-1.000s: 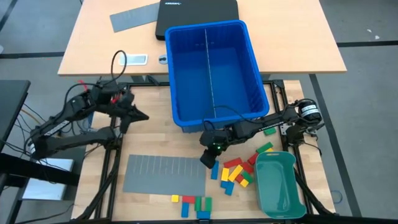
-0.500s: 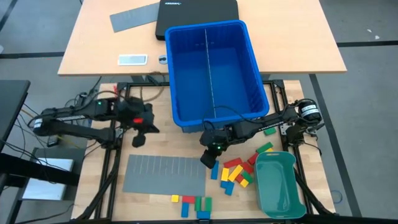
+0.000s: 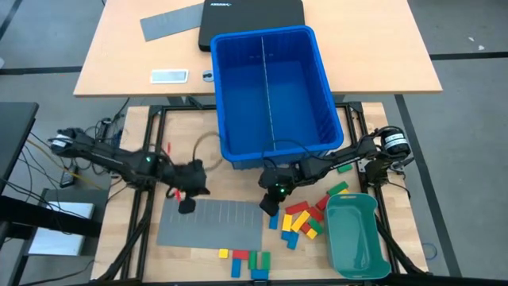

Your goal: Sort Items/Unsort Items

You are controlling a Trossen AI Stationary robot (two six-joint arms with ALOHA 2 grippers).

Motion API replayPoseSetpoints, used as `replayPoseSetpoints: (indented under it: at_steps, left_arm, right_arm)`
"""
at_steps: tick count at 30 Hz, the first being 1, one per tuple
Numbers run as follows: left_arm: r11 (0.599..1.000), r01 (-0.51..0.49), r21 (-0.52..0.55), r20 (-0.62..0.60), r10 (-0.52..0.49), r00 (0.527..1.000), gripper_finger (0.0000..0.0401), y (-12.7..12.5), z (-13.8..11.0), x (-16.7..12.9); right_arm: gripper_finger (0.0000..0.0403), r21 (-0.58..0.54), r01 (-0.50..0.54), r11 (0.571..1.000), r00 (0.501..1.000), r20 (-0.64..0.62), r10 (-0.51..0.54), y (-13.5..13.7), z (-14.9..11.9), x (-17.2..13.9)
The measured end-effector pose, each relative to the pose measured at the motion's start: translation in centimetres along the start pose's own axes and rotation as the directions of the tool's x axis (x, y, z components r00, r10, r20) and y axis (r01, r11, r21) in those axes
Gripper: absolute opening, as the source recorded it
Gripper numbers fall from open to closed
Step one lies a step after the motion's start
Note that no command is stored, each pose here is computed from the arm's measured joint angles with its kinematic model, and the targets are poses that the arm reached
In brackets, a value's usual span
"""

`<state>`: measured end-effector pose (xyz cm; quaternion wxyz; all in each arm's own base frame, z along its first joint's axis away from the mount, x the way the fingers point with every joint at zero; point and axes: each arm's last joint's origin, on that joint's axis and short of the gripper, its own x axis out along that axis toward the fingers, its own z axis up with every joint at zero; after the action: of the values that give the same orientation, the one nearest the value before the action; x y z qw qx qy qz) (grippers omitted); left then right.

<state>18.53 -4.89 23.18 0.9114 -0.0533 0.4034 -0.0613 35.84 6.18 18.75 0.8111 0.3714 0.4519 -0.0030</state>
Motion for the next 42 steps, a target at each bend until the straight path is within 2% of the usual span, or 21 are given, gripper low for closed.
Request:
replayPoseSetpoints:
  at_steps: [4,11,15,18,21,27,32,36,42]
  left_arm:
    - [1.000,0.015,0.023,-0.058,-0.014,0.998,0.0000,-1.4,-1.2,2.9]
    - [0.997,0.008,0.076,-0.080,-0.002,0.997,0.0000,-3.2,-2.0,7.9]
    - [0.994,0.020,0.111,-0.092,-0.009,0.996,0.0000,-3.8,-2.6,10.5]
    - [0.993,0.023,0.114,-0.102,-0.011,0.995,0.0000,-4.0,-3.2,12.4]
    - [0.994,0.032,0.101,-0.056,-0.027,0.998,0.0000,-4.3,-3.1,13.9]
    - [0.998,0.042,0.043,-0.021,-0.041,0.999,0.0000,-4.6,-3.1,16.0]
    - [1.000,0.014,0.017,-0.013,-0.013,1.000,0.0000,-4.6,-3.0,16.7]
    - [1.000,0.009,0.015,-0.003,-0.009,1.000,0.0000,-4.6,-3.0,16.7]
    - [1.000,0.007,0.014,0.000,-0.007,1.000,0.0000,-4.6,-3.0,16.7]
  right_arm:
    - [0.0058,0.031,0.048,0.998,0.998,0.033,-0.049,-0.6,-0.3,0.3]
    - [0.0135,0.168,0.014,0.986,0.993,0.114,-0.034,-2.6,-1.0,1.1]
    - [0.0163,0.227,0.014,0.974,0.992,0.115,-0.041,-3.3,-1.7,1.4]
    - [0.0168,0.230,0.012,0.973,0.992,0.120,-0.041,-3.2,-1.8,1.4]
    - [0.0168,0.247,0.021,0.969,0.990,0.131,-0.055,-3.4,-1.9,2.0]
    - [0.0169,0.303,0.029,0.953,0.999,0.020,-0.036,-4.4,-2.5,3.8]
    - [0.0170,0.354,0.049,0.934,0.999,-0.003,-0.052,-4.3,-2.6,2.9]
    - [0.0170,0.371,0.169,0.913,0.985,-0.041,-0.165,-4.8,-3.2,1.9]
    - [0.0170,0.355,0.178,0.918,0.983,-0.032,-0.178,-5.1,-3.0,2.0]
